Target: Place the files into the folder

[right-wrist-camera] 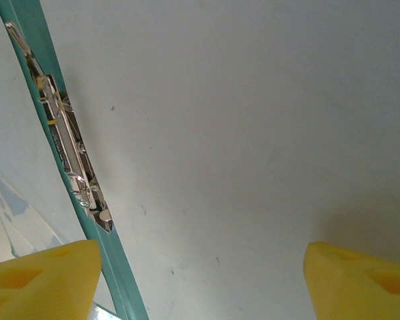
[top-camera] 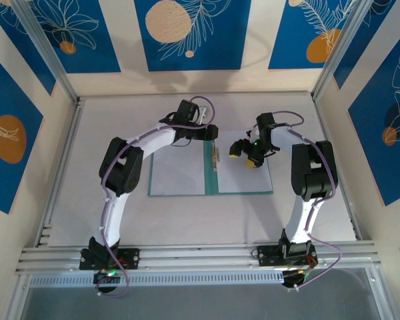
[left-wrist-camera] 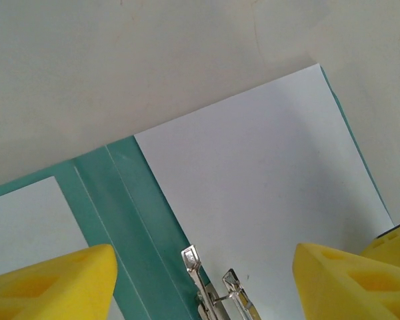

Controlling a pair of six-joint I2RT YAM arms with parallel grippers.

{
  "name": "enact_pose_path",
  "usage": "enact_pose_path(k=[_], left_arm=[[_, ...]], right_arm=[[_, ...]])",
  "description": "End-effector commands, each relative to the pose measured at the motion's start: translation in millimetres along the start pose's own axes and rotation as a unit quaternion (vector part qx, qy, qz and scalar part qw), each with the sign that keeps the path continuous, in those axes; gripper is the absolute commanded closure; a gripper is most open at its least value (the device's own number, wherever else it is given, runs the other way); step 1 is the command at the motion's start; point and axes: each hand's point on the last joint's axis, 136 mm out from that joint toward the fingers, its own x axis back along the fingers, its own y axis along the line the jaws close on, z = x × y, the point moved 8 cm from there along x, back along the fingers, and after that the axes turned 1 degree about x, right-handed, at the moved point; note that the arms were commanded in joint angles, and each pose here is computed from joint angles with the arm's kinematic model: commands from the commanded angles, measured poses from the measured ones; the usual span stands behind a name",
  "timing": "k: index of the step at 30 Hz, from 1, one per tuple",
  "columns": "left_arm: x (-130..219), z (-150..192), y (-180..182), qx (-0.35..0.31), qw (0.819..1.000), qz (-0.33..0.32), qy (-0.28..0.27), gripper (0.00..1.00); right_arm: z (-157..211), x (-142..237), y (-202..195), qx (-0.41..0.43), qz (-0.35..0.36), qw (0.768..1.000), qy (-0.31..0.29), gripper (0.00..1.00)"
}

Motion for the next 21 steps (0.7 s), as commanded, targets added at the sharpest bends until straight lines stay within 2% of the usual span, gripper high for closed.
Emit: enact_pose_path(k=[1, 12, 21], left_arm=[[-4, -7, -9, -0.016, 1.0, 0.026, -0.006, 0.3], [-20, -4, -9, -0.01, 0.999, 0.05, 0.008, 0.3], [-33, 4, -13, -0.012, 0.997, 0.078, 0.028, 0.31]], right_arm=[[4, -7, 5, 0.001, -0.007, 1.0, 0.014, 0.2], [9, -16, 11, 0.012, 0.008, 1.0, 0.026, 0.2], [8, 6, 30, 0.025, -0.012, 1.0, 0.01, 0.2]])
